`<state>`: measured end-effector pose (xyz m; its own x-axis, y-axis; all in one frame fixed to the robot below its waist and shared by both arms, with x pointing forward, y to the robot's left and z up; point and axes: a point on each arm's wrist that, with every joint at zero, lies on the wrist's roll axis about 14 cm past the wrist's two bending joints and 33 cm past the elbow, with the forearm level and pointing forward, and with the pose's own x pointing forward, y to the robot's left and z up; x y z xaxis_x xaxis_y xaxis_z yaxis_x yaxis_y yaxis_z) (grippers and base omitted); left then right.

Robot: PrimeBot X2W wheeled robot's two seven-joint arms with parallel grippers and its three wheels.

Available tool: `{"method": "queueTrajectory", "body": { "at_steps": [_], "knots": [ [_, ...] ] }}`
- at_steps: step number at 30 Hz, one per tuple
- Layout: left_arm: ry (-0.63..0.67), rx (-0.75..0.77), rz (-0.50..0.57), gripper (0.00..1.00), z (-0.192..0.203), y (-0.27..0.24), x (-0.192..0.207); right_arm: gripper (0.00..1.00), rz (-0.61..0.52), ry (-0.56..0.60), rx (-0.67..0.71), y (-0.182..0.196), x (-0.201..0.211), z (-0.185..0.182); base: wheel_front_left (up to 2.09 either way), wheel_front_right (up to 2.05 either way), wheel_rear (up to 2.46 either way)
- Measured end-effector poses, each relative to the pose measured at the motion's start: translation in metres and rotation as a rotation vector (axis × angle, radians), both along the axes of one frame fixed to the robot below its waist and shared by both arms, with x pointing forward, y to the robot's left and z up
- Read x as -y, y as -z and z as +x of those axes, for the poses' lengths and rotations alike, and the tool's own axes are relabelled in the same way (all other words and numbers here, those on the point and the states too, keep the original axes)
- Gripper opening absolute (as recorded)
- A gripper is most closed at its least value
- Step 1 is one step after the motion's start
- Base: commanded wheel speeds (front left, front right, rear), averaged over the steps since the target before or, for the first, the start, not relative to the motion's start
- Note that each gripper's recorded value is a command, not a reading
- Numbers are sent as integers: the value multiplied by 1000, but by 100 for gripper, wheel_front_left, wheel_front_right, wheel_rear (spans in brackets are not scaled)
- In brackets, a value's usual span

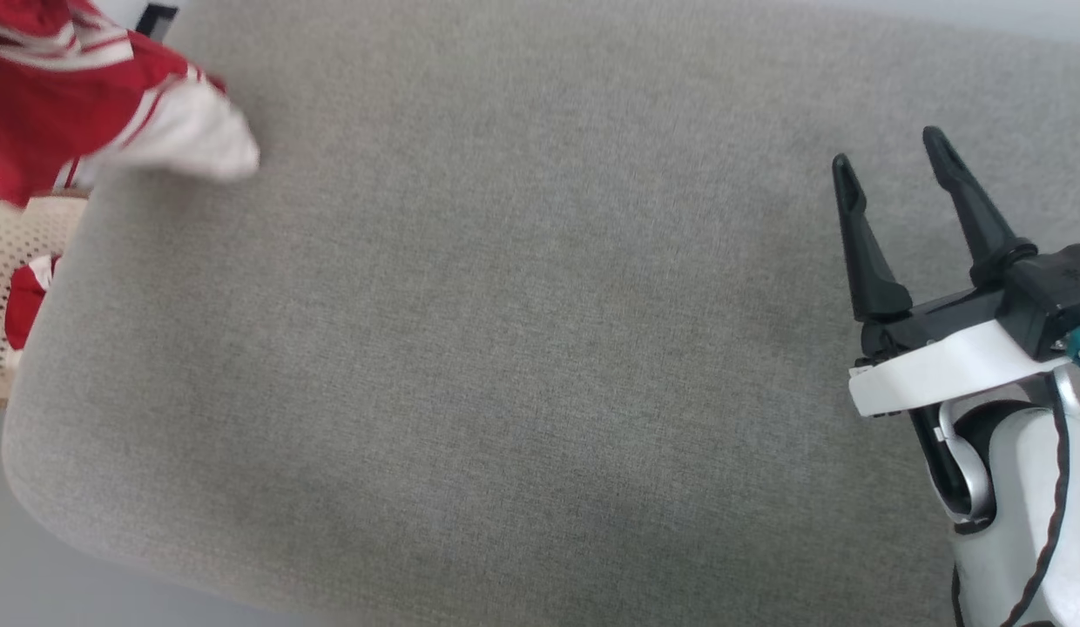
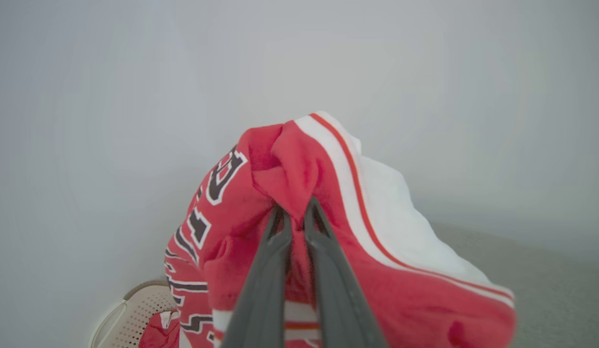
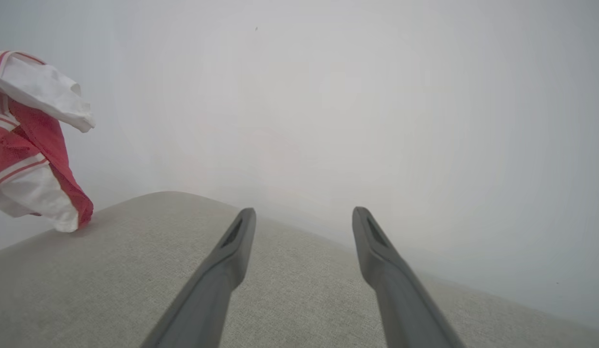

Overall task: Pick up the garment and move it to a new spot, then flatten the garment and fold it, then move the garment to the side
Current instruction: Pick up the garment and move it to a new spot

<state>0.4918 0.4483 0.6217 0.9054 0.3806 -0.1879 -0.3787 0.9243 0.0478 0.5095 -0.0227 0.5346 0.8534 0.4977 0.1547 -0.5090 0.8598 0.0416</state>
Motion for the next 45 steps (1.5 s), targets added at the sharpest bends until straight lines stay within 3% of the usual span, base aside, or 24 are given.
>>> {"method": "queueTrajectory", "body": {
  "at_steps": [12,19,24,34,45],
  "knots": [
    [208,78,97,0,5,-78,52,100,50,102,67,-29,31,-14,0,0,0],
    [345,59,141,0,14,-88,102,100,62,194,80,-33,63,-22,0,0,0],
    [497,53,152,0,22,-90,164,100,59,289,90,-35,98,-30,0,0,0],
    [870,-55,148,0,16,-58,307,100,58,476,100,-36,166,-55,0,0,0],
    [1209,-368,63,0,-17,57,418,100,58,607,51,-16,212,-84,0,0,0]
  ]
}}
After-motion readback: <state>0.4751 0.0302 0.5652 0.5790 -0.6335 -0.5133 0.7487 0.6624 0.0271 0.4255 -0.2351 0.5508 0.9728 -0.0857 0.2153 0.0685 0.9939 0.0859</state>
